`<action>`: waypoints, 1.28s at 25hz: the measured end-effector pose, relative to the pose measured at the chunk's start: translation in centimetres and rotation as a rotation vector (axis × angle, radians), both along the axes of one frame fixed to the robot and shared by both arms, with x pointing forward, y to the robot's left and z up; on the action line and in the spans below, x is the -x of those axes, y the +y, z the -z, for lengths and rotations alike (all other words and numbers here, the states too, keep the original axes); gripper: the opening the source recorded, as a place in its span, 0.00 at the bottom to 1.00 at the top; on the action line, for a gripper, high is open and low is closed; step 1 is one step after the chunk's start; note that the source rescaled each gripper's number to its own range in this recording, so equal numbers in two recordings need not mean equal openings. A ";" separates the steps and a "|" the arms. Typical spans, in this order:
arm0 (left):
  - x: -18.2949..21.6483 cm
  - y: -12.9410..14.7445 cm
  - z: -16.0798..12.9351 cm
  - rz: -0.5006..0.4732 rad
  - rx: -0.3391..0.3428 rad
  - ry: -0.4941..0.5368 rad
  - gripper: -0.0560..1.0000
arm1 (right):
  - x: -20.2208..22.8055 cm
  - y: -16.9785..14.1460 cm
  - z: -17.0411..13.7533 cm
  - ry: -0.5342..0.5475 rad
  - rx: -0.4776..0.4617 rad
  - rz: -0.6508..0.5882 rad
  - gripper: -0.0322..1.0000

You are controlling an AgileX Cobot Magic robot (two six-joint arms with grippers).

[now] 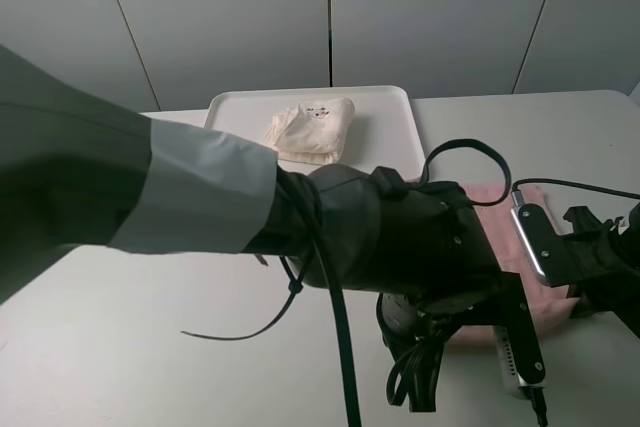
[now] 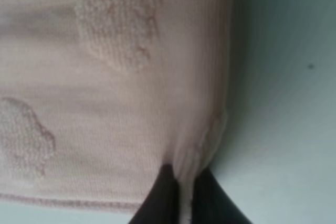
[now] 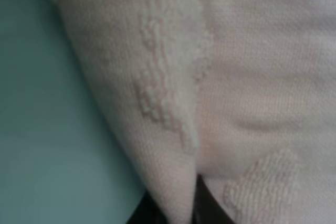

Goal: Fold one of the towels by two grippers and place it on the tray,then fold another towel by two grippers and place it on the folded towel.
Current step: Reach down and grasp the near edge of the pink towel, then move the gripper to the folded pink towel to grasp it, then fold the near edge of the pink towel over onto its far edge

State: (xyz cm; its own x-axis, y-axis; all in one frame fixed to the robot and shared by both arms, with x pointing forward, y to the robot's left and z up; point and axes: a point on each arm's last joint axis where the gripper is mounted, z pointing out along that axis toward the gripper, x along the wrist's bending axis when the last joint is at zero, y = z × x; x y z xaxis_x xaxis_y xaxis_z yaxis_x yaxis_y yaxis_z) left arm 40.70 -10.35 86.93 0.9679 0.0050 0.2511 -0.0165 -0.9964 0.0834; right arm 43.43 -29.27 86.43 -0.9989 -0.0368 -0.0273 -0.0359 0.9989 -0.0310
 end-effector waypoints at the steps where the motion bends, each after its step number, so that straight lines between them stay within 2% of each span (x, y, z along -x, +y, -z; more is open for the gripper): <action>1: -0.1 0.0 0.0 -0.005 -0.001 -0.012 0.06 | 0.0 0.0 0.0 0.000 -0.002 0.004 0.05; 7: -0.2 0.0 0.0 -0.024 0.004 -0.017 0.06 | 0.3 0.2 -0.5 -0.002 -0.021 0.047 0.05; 13: 0.1 0.2 -0.1 -0.052 -0.004 0.014 0.06 | 2.0 0.3 -1.7 0.095 -0.035 0.081 0.04; 16: 0.3 0.3 -1.1 -0.057 0.003 0.034 0.06 | 2.4 0.4 -2.6 0.097 -0.052 0.099 0.04; 21: 1.0 0.6 -3.4 -0.068 0.018 0.097 0.06 | 2.9 1.1 -4.3 0.060 -0.135 0.128 0.04; 26: 1.4 1.1 -5.1 -0.086 0.015 0.121 0.06 | 4.1 1.6 -5.5 0.117 -0.186 0.144 0.04; 32: 1.1 1.4 -6.1 -0.125 0.019 0.080 0.06 | 4.6 2.0 -6.8 0.081 -0.237 0.291 0.04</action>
State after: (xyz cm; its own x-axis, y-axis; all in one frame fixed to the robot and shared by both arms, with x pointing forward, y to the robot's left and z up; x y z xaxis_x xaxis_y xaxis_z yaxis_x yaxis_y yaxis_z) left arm 39.62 -8.99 93.01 0.9764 0.1303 0.1719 0.1146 -0.9885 0.0983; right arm 38.80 -27.31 93.25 -0.9660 0.2463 0.0788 0.2572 0.9469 0.1931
